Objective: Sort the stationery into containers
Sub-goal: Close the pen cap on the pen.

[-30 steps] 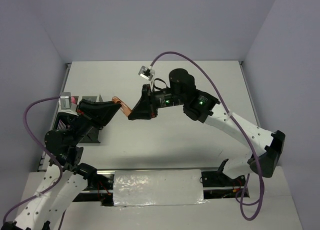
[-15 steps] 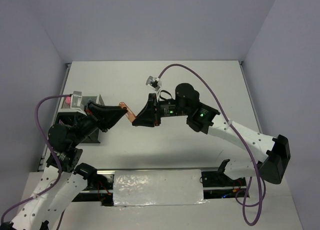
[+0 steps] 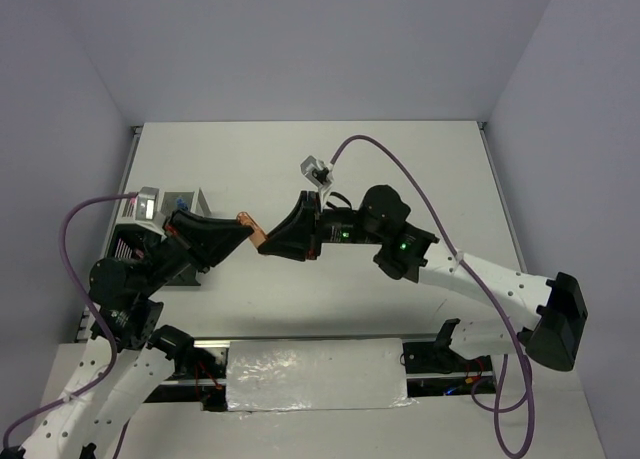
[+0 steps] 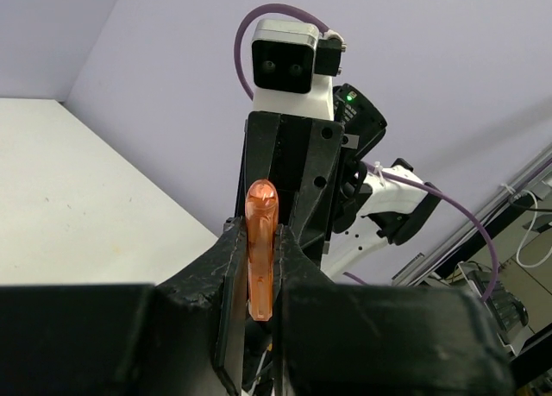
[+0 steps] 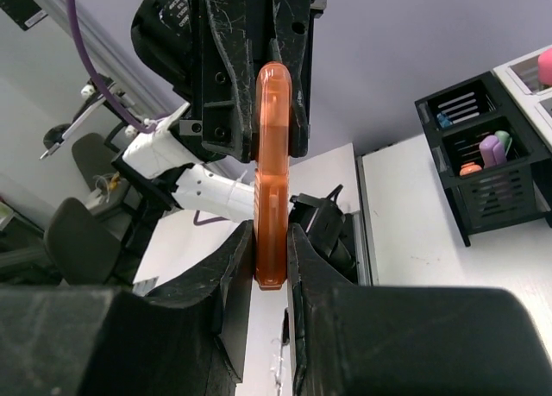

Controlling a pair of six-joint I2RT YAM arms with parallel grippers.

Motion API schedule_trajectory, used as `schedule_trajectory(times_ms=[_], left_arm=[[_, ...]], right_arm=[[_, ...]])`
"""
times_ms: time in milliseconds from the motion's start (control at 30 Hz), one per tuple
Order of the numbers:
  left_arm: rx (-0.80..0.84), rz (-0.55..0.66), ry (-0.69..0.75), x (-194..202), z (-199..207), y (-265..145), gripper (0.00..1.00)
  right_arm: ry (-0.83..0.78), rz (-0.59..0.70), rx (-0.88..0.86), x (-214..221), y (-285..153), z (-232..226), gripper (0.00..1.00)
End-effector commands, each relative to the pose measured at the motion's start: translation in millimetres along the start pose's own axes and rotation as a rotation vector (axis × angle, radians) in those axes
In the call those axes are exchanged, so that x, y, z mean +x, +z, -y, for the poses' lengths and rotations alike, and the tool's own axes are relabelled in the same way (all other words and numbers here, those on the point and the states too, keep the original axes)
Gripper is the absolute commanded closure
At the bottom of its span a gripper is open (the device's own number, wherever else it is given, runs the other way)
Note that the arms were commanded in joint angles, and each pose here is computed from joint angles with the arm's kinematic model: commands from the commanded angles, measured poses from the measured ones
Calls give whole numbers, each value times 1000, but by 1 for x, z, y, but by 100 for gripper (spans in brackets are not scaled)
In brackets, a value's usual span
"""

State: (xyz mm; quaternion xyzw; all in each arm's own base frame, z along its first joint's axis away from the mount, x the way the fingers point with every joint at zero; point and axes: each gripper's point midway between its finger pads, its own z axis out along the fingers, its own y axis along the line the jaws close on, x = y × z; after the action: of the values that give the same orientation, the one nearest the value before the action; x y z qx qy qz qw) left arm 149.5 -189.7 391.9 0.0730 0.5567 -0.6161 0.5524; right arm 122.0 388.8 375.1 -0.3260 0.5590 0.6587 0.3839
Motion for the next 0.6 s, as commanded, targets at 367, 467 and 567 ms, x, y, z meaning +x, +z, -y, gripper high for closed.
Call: schedule_trajectory(times_ms=[367,467,567], left_arm=[[-187,-194,-90,59,-56,-20,100],[-196,-199,-38,53,-52,-20,100],[-201,-217,-29,55,-53,-20,100]], right_arm=[[-211,291,-175,-121,12,-85,100],[-193,290,-189,-110,14,-80,100],[-196,298,-192,-118,17,-83,100]])
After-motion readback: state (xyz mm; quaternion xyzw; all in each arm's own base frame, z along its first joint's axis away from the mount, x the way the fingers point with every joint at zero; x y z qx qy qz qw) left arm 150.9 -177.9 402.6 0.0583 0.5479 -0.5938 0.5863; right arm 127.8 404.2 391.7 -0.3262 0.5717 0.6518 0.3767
